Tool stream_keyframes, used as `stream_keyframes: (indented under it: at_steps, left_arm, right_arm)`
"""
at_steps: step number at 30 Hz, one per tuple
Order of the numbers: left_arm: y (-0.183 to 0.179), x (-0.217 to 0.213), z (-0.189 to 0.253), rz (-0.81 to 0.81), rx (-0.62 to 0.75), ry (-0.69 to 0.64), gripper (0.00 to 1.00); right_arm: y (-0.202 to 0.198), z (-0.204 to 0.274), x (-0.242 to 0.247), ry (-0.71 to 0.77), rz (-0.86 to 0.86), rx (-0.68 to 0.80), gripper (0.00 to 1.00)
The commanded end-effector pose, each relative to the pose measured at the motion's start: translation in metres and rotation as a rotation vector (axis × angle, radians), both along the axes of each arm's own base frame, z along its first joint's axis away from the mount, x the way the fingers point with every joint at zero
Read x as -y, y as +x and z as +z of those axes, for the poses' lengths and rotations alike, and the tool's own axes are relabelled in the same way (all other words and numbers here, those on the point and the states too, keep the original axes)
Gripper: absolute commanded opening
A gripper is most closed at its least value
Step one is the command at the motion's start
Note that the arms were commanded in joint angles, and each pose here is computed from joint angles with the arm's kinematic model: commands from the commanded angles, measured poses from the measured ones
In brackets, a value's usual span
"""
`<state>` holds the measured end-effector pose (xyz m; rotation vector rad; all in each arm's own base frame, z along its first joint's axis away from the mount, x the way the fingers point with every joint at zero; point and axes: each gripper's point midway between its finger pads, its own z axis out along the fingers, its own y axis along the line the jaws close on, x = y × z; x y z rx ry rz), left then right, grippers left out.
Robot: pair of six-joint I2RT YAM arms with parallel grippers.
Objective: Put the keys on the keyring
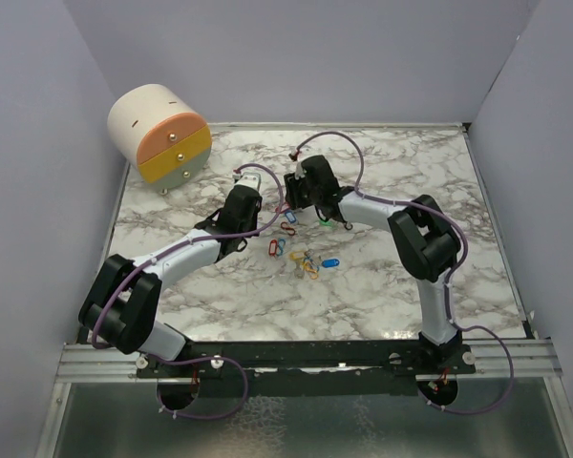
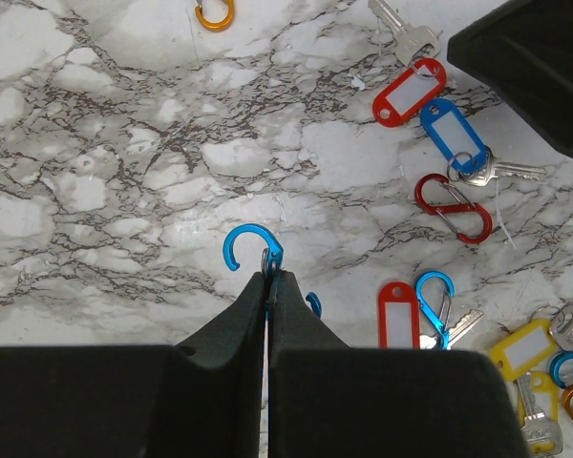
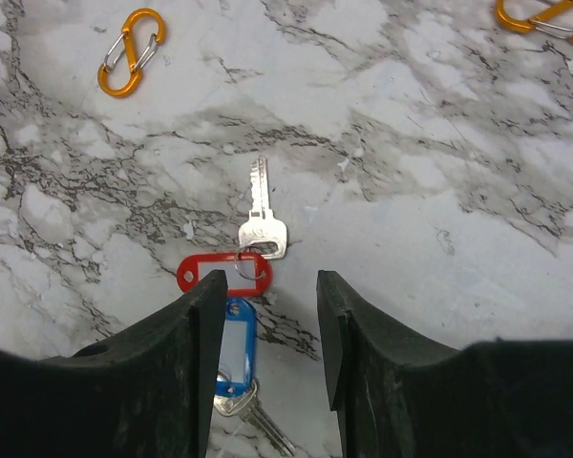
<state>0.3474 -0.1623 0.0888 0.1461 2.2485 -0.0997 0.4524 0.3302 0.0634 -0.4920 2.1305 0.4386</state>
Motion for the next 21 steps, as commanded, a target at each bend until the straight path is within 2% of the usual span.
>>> stream_keyframes:
  at_steps: [1,21]
  left_arm:
    - [0.003,0.000,0.005,0.003,0.017,-0.014,0.00]
    - [0.003,-0.004,0.008,0.012,0.025,0.000,0.00]
  right_arm:
    - [0.000,-0.008,-0.021,-0.065,0.100,0.031,0.43]
    - [0.005,-0.032,-0.026,-0.200,0.103,0.073,0.33]
